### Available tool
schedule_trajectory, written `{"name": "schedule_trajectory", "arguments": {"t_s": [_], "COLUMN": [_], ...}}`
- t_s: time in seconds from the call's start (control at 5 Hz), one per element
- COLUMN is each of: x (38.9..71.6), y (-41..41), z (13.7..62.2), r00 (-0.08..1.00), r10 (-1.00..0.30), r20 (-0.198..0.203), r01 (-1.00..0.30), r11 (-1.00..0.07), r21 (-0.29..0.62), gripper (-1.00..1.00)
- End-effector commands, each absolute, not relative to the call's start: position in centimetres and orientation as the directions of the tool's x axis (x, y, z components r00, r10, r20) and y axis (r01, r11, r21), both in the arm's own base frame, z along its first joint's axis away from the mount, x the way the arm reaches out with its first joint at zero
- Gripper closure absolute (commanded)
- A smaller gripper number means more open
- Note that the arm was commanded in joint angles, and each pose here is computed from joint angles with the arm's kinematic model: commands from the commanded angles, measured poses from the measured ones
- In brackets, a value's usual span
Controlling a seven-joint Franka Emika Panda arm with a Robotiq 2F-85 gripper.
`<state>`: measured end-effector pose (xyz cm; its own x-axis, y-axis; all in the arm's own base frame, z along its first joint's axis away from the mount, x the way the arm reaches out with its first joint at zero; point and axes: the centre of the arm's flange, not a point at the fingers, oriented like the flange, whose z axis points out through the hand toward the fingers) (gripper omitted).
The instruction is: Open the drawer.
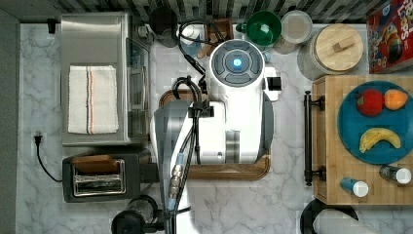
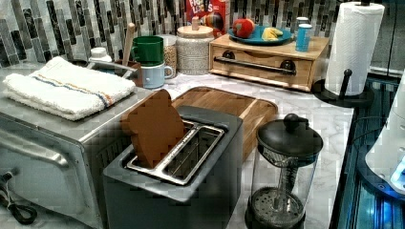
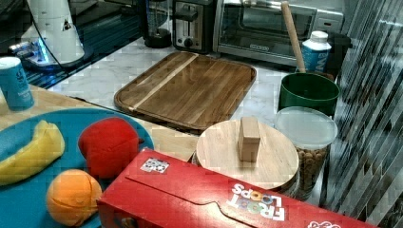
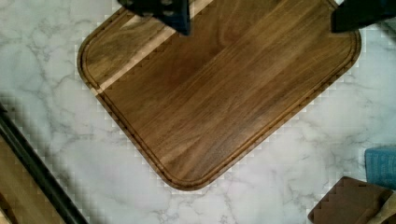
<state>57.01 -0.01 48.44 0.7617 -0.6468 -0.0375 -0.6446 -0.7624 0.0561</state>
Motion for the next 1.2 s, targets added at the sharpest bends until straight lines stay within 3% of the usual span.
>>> {"name": "schedule_trajectory", "arguments": {"t_s": [0.2,0.6,1.2], "x": [54.6,51.2,49.4], "y": [-2.2,-8.6,-14.9], "z": [47.0,45.8,42.3], "r00": [0.837,0.951,0.992], "r10": [-0.546,-0.309,-0.099], "r20": [-0.020,-0.016,0.072], "r01": [-0.546,-0.308,-0.104], "r11": [-0.837,-0.950,-0.992], "r21": [0.036,0.045,0.065], "gripper": [-1.00,-1.00,-1.00]}}
